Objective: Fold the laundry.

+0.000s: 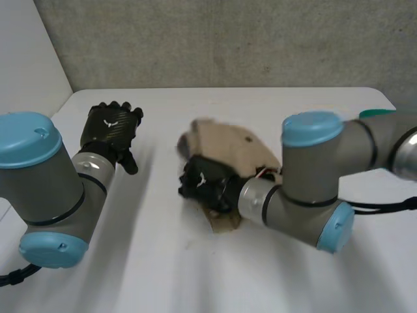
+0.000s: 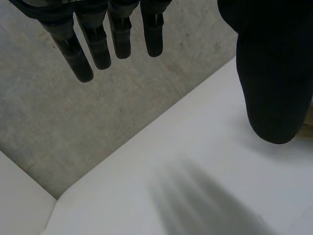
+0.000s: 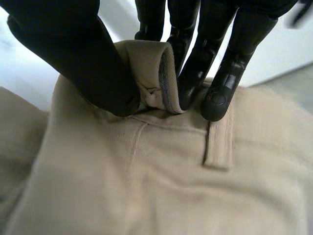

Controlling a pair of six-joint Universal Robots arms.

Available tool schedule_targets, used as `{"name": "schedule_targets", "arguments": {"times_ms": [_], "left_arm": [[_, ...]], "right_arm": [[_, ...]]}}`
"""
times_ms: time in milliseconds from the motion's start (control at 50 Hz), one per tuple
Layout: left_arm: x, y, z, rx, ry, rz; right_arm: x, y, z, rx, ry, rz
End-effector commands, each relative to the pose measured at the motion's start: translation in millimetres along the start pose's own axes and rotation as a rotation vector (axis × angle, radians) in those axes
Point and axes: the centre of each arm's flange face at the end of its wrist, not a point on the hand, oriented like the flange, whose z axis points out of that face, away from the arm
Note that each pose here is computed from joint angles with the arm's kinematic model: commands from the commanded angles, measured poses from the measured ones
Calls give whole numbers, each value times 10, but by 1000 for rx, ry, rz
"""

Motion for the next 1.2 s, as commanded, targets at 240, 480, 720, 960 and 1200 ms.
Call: {"name": "schedule_targets", "arguments": {"times_ms": [240, 480, 720, 960, 1200], "left_arm": [[271, -618, 266, 201, 47, -137], [939, -582, 123, 77, 238, -216], [1204, -116, 182, -184, 262, -232], [1292, 312, 175, -360, 278, -166], [1274, 373, 187, -371, 278, -83]], "right_arm": [[1022, -74, -536, 89, 278, 740], [1280, 352, -544, -66, 411, 935], [957, 782, -205, -236, 291, 970], [591, 1058, -65, -339, 192, 875], [483, 1261, -89, -354, 250, 789]]}}
